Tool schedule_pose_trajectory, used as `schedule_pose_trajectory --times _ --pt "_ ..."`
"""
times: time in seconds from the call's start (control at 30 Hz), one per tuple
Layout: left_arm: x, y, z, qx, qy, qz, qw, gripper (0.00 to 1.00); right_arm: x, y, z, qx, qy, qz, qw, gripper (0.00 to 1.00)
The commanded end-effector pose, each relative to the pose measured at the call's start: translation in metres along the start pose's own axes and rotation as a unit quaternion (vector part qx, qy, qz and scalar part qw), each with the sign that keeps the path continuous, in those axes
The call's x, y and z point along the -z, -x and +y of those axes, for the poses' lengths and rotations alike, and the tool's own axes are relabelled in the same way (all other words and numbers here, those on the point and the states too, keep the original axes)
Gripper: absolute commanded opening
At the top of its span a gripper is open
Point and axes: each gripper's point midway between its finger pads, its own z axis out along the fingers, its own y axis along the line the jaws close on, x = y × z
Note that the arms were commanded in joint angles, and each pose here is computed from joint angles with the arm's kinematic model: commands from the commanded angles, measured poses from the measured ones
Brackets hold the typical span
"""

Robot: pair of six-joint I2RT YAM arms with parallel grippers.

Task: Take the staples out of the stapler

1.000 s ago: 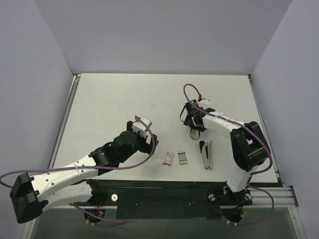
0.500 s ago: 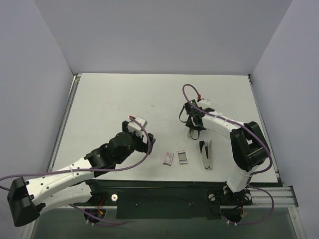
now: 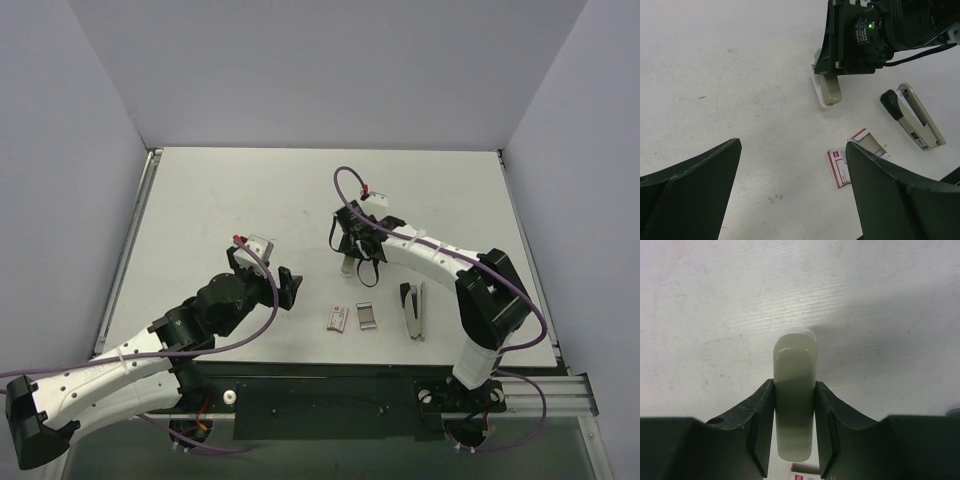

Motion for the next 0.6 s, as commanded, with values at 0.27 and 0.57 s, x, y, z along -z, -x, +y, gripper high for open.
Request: schedule_pose_trajectory --times 0.27,0.57 --pt "0.016 -0.005 0.011 0.031 0.015 0.000 0.999 0.96 0.010 -0.011 0.075 0.014 0.029 -0.013 0.999 0.00" --pt "0.027 -0.006 0.023 0.053 0.034 -0.004 0.998 0.95 0.004 -0.025 0.096 0.027 0.025 -0.008 0.999 0.00"
